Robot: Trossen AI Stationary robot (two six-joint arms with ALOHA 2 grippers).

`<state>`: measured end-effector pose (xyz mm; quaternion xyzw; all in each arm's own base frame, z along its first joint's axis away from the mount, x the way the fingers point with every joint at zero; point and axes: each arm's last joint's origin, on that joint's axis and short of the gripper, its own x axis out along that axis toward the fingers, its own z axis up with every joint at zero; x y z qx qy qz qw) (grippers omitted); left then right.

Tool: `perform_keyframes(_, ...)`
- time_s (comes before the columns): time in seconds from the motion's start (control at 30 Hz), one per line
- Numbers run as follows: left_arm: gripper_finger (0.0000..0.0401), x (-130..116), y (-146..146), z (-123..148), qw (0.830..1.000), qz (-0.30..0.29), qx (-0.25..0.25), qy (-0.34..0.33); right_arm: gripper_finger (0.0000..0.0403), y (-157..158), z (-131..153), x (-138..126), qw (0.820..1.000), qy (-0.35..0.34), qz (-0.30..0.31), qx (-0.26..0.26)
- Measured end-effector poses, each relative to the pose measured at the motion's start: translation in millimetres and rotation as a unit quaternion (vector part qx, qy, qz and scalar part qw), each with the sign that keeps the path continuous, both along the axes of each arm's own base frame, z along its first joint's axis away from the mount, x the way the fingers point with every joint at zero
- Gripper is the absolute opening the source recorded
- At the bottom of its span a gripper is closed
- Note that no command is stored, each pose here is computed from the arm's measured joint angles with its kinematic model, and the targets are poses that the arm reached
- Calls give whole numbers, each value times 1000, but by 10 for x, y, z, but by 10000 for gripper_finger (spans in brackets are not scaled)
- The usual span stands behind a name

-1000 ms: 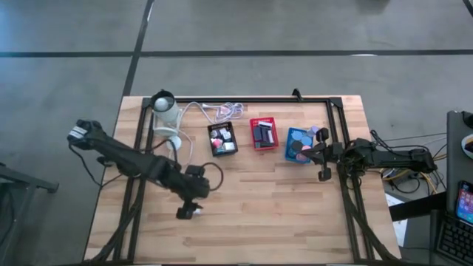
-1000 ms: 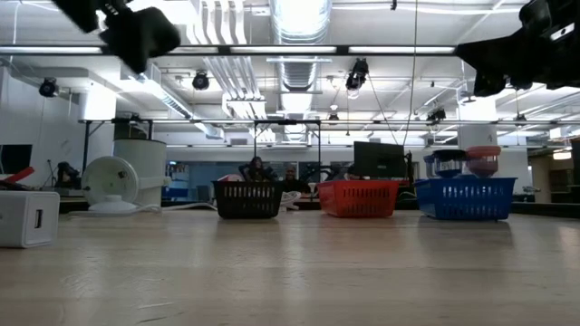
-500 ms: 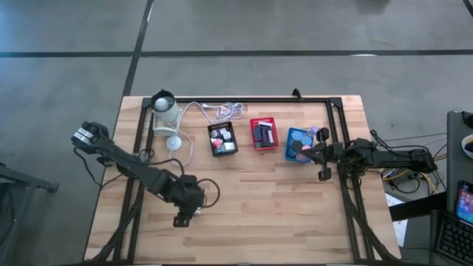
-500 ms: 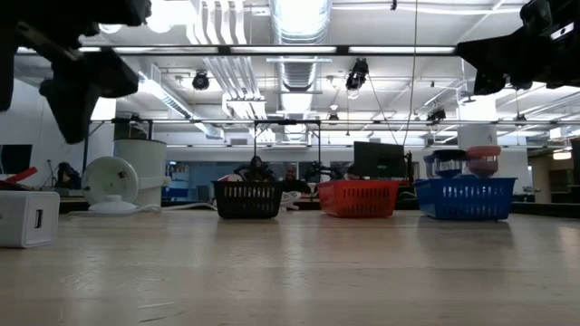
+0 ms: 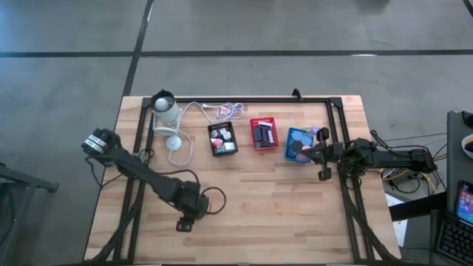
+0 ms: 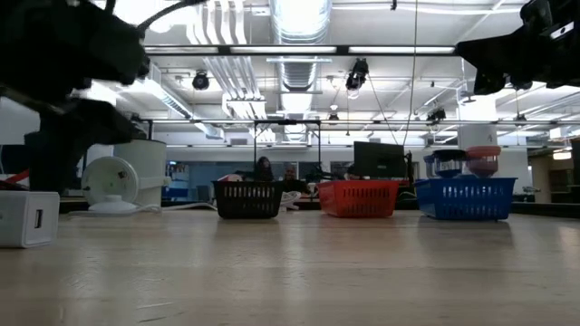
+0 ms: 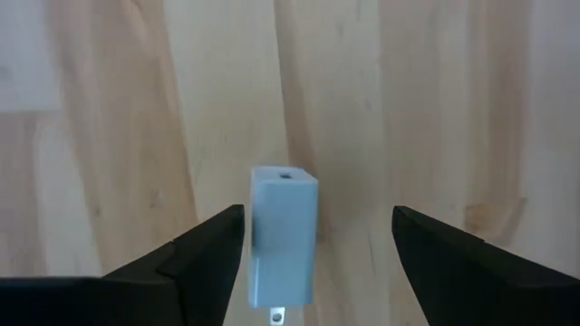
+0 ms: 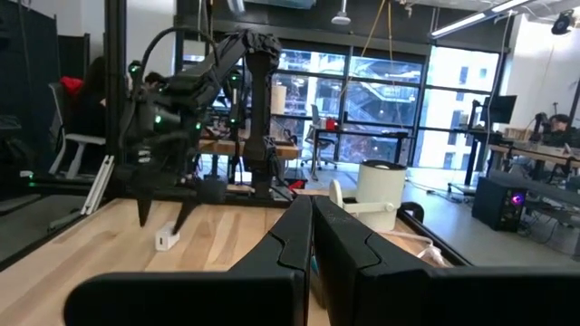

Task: Pick & Place Office items
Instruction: Put the white charger adapter into the black bin

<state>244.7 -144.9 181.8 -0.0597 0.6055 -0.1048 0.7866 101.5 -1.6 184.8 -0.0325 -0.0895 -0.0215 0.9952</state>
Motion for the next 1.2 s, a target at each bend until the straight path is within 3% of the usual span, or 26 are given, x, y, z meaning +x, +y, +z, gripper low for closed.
perform_keyframes(0.27, 283, 37, -22, -170, 999, -17, 17, 26, 8, 0, 1, 0, 1000, 0, 0, -1)
perform_keyframes(0.4, 264, 42, -24, -175, 999, -21, 17, 23, 8, -1, 1, 0, 1000, -1, -2, -1)
perform_keyframes(0.53, 215, 45, -23, -176, 999, -27, 23, 19, 8, -7, 2, -1, 1000, -1, -12, 0)
perform_keyframes(0.73, 104, 47, -20, -177, 999, -36, 25, 17, 8, -7, 2, -1, 1000, -1, -13, 2)
perform_keyframes(0.83, 100, 51, 4, -158, 999, -31, 19, 18, 8, -7, 2, -1, 1000, -1, -13, 2)
perform_keyframes(1.03, 100, 3, 78, 126, 998, -46, 2, -34, 8, -8, 3, -1, 1000, -1, -13, 2)
perform_keyframes(1.2, 100, -123, 264, 577, 989, -52, 9, -141, 8, -7, 3, -1, 1000, -2, -13, 2)
